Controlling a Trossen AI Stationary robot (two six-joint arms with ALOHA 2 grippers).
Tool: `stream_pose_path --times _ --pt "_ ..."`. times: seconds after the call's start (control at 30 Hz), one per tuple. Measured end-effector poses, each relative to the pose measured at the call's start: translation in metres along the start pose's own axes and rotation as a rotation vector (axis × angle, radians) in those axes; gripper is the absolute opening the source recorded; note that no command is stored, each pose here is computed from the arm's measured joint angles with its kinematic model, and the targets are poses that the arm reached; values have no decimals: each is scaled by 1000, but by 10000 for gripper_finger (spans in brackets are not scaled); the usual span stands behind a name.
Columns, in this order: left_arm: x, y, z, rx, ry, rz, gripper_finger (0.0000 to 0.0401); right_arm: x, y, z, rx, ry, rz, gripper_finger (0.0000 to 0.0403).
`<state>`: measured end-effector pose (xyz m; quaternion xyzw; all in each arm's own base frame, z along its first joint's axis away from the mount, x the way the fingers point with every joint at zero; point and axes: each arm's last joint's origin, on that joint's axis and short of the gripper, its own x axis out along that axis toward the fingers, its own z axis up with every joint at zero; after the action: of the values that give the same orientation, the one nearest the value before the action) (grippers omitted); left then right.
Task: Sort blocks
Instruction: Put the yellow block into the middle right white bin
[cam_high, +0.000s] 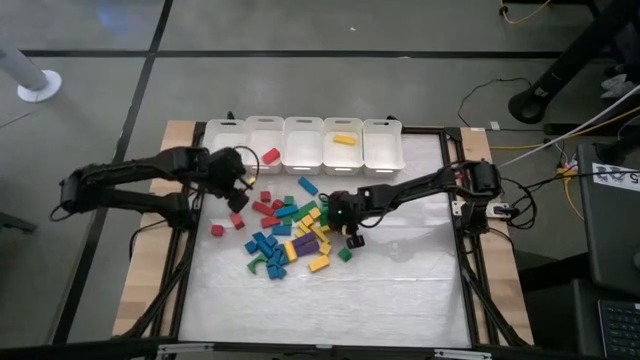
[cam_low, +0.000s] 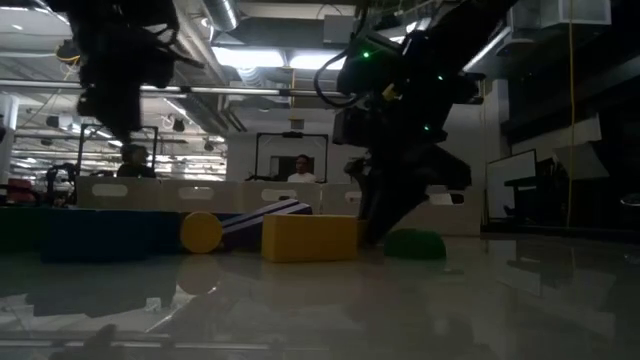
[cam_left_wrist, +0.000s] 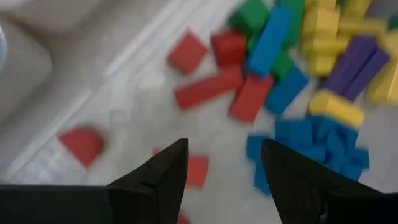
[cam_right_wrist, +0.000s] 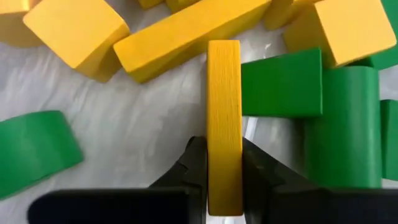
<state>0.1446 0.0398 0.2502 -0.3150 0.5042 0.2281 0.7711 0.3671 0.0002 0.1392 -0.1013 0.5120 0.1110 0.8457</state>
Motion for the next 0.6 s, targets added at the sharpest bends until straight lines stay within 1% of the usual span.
stream_pose_path --times 0.13,0.2,0.3,0.37,0.5,0.6 --pt "0 -3 -14 -16 104 37 191 -11 -3 10 -28 60 10 55" --pt "-1 -4 -21 -82 156 71 191 -19 -5 17 -43 91 -2 59" --pt "-2 -3 -30 -200 215 129 191 -32 -8 25 -74 158 -47 75" --pt "-2 -4 -34 -248 231 151 191 -41 -10 31 -104 193 -79 77" --pt "0 -5 -36 -301 229 166 191 -60 -18 43 -176 250 -156 60" --pt "4 -4 -39 -331 234 184 191 -73 -29 48 -190 286 -223 58"
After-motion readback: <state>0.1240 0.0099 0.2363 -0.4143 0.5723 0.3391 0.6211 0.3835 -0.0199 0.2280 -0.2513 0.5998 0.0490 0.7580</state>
